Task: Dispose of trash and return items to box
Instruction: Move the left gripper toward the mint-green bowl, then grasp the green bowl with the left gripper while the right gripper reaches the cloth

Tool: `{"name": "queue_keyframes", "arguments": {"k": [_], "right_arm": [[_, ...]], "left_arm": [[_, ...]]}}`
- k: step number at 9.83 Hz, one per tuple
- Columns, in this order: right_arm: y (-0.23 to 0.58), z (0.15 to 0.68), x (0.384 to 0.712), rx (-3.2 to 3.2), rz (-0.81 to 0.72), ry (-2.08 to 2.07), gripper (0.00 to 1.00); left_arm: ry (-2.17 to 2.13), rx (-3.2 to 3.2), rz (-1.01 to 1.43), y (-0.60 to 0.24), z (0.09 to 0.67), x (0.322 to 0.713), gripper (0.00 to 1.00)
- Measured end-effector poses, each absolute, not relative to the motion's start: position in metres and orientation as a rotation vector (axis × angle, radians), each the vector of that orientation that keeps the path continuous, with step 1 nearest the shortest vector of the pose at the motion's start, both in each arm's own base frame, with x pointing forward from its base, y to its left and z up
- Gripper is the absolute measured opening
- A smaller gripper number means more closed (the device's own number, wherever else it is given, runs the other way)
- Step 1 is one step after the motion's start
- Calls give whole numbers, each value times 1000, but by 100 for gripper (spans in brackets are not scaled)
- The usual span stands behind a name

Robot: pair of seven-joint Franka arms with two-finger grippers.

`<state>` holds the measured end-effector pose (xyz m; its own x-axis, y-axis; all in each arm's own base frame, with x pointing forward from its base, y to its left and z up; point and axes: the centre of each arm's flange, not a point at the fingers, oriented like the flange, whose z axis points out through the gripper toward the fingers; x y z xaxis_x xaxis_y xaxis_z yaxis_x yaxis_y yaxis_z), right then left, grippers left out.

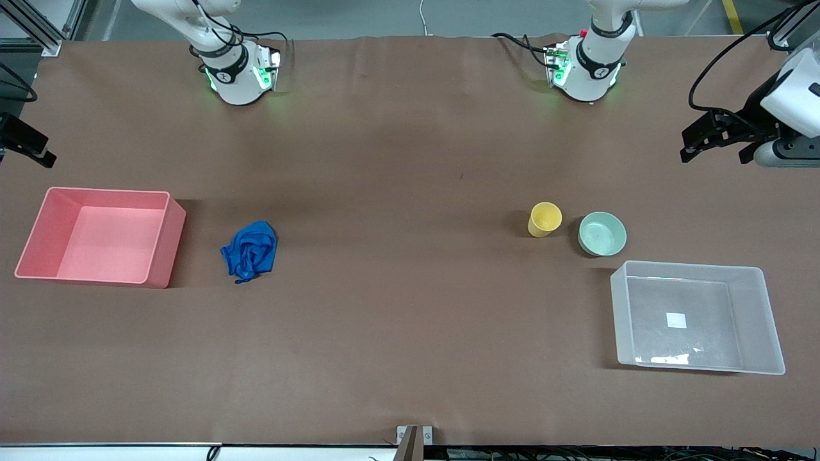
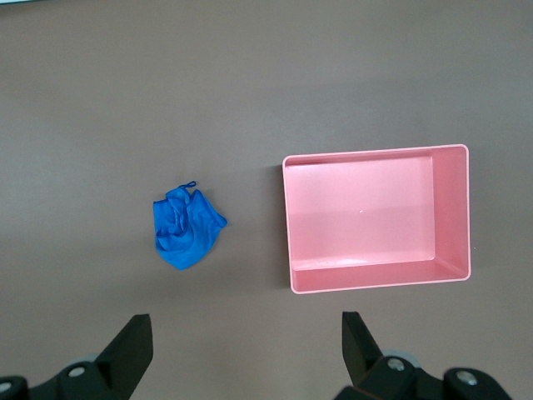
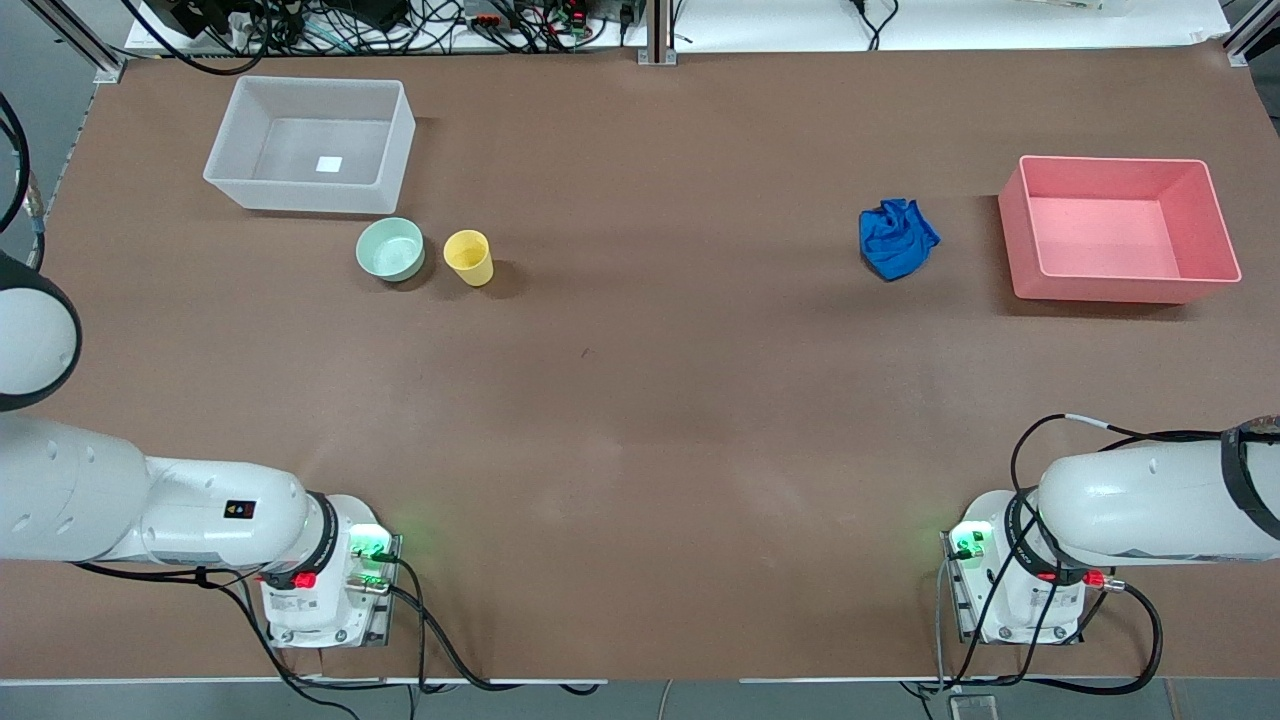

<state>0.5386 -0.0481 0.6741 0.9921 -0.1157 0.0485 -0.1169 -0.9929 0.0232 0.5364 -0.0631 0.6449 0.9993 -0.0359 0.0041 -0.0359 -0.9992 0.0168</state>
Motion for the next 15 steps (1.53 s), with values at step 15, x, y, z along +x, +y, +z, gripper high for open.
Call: {"name": "queue_keyframes", "arguments": {"k": [15], "right_arm": [[6, 613, 567, 3115, -12, -62, 100]], "left_arm": [[45, 3128, -15, -32, 363, 526, 100]]}}
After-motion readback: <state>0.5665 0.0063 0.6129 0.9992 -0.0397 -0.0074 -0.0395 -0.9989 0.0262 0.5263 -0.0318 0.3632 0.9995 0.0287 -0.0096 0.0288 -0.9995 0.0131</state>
